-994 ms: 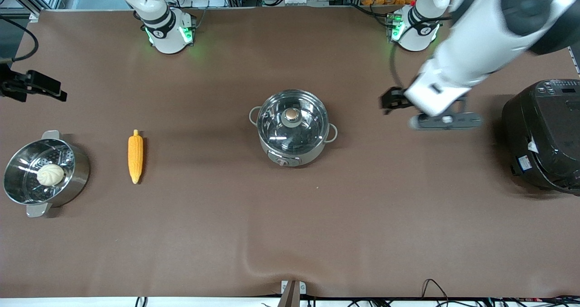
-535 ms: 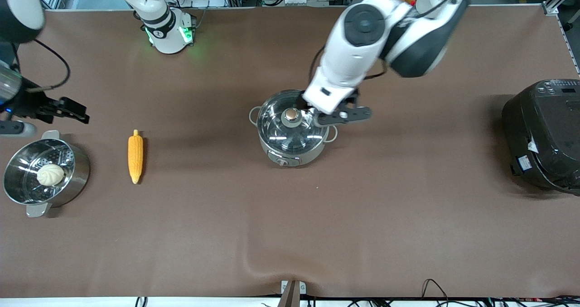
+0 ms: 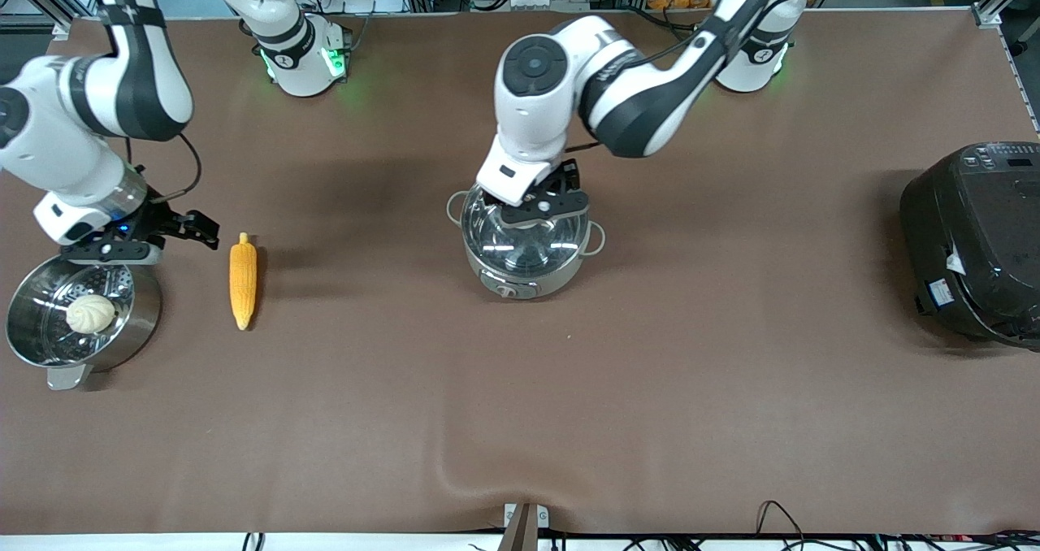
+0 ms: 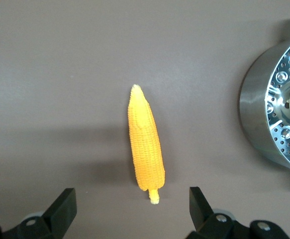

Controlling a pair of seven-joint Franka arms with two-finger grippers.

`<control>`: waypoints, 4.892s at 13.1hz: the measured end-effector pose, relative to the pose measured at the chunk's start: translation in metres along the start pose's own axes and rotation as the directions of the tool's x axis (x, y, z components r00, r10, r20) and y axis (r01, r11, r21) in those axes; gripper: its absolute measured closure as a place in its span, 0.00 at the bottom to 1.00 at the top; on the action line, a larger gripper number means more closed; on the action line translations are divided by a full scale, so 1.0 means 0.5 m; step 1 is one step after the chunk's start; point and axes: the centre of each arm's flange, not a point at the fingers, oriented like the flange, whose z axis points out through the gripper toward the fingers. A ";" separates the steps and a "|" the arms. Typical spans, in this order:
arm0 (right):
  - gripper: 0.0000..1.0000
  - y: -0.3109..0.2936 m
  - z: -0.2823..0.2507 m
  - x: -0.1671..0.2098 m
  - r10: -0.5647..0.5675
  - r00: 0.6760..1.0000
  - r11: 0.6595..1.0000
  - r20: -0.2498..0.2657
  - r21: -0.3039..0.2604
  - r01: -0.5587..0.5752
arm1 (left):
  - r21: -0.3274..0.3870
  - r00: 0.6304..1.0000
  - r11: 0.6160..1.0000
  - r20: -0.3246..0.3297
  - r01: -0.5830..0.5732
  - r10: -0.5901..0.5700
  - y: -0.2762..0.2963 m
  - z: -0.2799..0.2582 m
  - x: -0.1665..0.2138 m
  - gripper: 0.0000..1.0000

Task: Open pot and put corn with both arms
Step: 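Grasp the lid knob with the left gripper while the right gripper reaches the corn, then close the right gripper on the yellow corn cob, then lift the lid with the left gripper while the right gripper carries the corn, then lower the corn into the pot and open the right gripper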

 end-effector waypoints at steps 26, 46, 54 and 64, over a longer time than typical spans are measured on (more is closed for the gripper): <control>0.63 -0.116 0.056 0.092 -0.183 0.977 0.983 0.110 0.034 0.180 | -0.007 0.998 1.000 -0.051 0.030 -0.031 -0.030 -0.042 0.031 0.50; 0.66 -1.064 -0.057 -0.042 0.361 0.932 0.926 0.028 0.105 -0.362 | 0.045 0.996 0.996 -0.050 -0.076 0.079 -0.821 0.151 0.400 0.50; 0.62 -1.119 0.027 -0.098 0.353 0.935 0.935 0.036 0.031 -0.354 | 0.018 0.998 0.998 -0.011 -0.065 0.065 -0.899 0.308 0.335 0.50; 0.00 -0.772 -0.184 0.100 0.277 0.959 0.961 0.069 -0.041 -0.274 | 0.040 0.986 0.990 -0.087 -0.136 0.139 -0.885 0.305 0.370 0.01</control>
